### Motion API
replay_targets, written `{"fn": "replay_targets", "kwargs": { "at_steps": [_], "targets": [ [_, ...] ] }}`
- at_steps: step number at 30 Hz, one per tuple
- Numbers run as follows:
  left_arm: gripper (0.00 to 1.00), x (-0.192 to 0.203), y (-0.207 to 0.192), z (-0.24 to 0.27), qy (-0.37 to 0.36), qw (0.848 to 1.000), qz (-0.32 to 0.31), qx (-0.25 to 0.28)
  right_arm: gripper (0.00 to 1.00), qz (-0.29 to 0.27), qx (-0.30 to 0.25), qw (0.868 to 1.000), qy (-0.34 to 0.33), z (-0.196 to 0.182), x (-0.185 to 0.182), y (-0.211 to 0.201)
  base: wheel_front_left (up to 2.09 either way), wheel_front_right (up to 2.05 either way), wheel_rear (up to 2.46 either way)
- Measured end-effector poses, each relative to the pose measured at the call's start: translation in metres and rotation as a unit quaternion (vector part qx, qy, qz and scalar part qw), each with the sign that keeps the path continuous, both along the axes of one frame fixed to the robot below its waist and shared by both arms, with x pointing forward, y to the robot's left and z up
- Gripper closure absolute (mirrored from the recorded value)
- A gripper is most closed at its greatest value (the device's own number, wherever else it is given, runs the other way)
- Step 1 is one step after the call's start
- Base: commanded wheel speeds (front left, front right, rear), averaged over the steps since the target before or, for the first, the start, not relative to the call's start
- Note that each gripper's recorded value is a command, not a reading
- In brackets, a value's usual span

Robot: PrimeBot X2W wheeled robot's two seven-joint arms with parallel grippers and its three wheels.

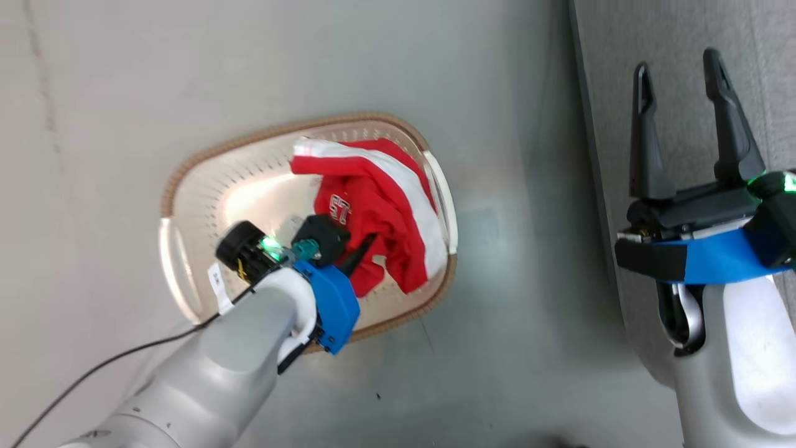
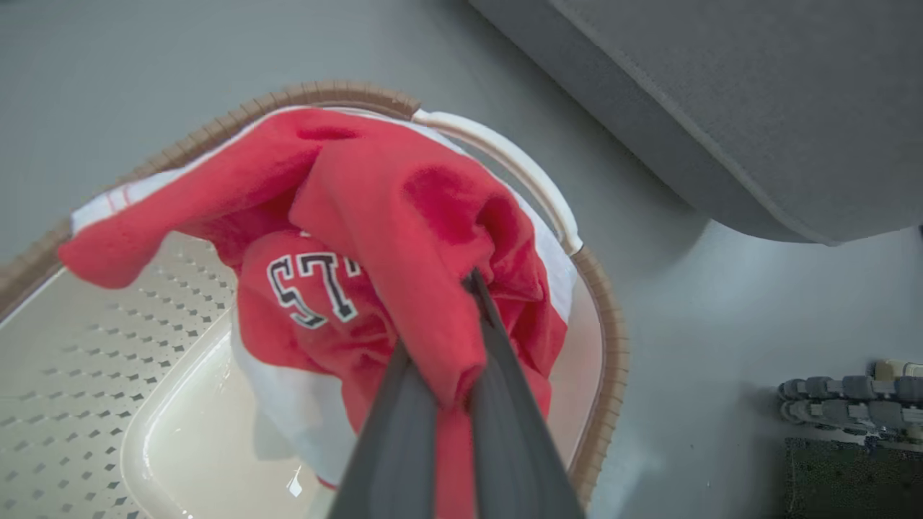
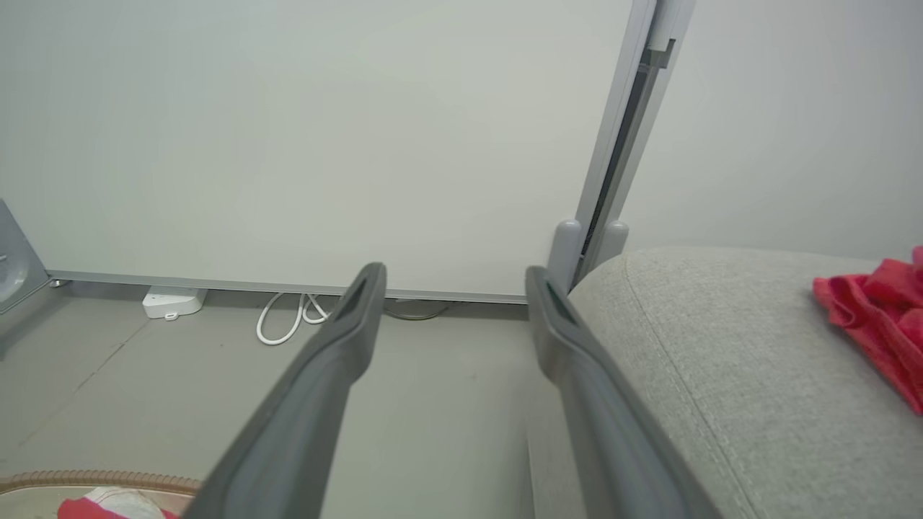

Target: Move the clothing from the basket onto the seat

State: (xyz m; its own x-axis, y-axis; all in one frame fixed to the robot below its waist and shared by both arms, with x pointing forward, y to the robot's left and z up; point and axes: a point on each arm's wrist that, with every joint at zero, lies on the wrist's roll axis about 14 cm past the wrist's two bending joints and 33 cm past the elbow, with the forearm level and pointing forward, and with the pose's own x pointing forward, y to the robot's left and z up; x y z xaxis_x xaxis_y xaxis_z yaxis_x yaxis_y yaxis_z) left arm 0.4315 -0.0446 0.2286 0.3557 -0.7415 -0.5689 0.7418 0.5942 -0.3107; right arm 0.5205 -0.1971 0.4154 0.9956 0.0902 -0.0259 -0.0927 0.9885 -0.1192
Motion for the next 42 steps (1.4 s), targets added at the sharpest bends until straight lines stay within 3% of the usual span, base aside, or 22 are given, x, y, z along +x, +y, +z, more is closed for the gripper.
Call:
{"fn": "replay_targets", "kwargs": {
  "at_steps": [9,17,30,42],
  "targets": [
    [1.0,0.015,-0.001,0.089,-0.075,0.995,0.038,-0.056,0.0,0.007,0.007,1.0,-0.017,0.033,-0.023,0.006,0.0,0.0,0.0],
    [1.0,0.021,0.017,0.162,-0.157,0.981,0.081,-0.084,0.0,0.019,0.014,0.999,-0.043,0.067,-0.045,0.015,0.0,0.0,0.0],
    [1.0,0.017,0.022,0.284,-0.295,0.94,0.105,-0.139,0.0,0.03,0.021,0.997,-0.07,0.101,-0.087,0.025,0.0,0.0,0.0],
    [1.0,0.001,0.011,0.368,-0.378,0.905,0.092,-0.173,0.0,0.039,0.031,0.995,-0.091,0.12,-0.111,0.034,0.0,0.0,0.0]
  ]
}}
